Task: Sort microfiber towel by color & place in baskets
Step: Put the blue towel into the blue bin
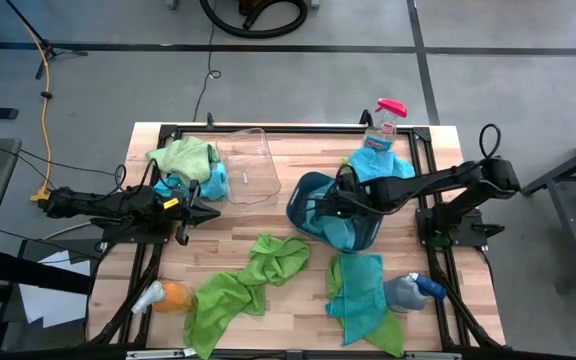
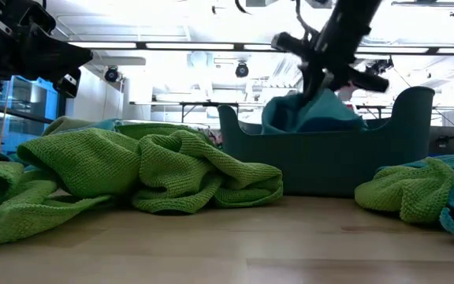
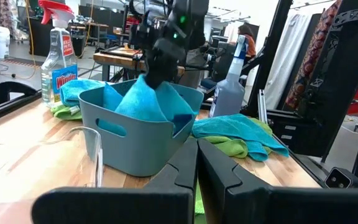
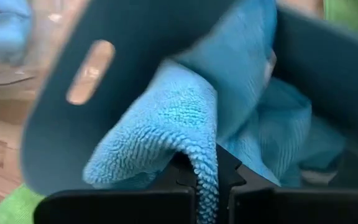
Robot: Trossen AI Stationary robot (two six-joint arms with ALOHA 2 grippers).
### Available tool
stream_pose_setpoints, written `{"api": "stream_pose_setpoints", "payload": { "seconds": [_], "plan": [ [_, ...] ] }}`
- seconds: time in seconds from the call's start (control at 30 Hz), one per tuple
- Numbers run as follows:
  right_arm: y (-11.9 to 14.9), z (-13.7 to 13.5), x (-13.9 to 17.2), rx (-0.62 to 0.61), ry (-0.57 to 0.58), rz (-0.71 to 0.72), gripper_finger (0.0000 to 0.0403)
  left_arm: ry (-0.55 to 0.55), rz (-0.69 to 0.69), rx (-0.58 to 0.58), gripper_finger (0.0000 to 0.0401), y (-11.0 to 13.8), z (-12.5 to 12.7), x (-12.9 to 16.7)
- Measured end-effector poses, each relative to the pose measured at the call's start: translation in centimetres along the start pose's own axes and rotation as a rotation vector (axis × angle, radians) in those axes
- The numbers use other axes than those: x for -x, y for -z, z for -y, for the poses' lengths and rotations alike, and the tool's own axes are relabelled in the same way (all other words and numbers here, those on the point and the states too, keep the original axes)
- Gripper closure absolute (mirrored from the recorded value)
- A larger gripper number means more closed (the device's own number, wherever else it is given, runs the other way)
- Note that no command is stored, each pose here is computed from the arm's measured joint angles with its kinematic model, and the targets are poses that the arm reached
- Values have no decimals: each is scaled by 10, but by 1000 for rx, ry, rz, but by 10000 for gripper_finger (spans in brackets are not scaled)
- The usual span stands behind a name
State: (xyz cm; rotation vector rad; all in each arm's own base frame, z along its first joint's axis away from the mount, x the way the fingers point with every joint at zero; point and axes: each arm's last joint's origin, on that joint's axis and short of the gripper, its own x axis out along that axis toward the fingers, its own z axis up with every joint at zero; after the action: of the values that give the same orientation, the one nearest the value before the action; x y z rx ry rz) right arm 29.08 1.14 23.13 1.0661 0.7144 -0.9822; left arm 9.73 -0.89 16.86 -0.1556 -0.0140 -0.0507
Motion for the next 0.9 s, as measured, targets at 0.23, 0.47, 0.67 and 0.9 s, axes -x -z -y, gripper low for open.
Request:
{"api": "stream_pose_setpoints", "payload": {
  "seconds": [0.23, 0.47, 0.67, 0.9],
  "plan": [
    [9, 17, -37, -200, -148, -34, 403, 0, 0, 0, 401, 0, 0, 0],
    [14, 41, -58, -347, -145, -23, 403, 0, 0, 0, 401, 0, 0, 0],
    [22, 61, -75, -450, -62, -16, 403, 0, 0, 0, 401, 0, 0, 0],
    [25, 64, -82, -492, -38, -10, 384, 0, 0, 0, 401, 0, 0, 0]
  ]
}}
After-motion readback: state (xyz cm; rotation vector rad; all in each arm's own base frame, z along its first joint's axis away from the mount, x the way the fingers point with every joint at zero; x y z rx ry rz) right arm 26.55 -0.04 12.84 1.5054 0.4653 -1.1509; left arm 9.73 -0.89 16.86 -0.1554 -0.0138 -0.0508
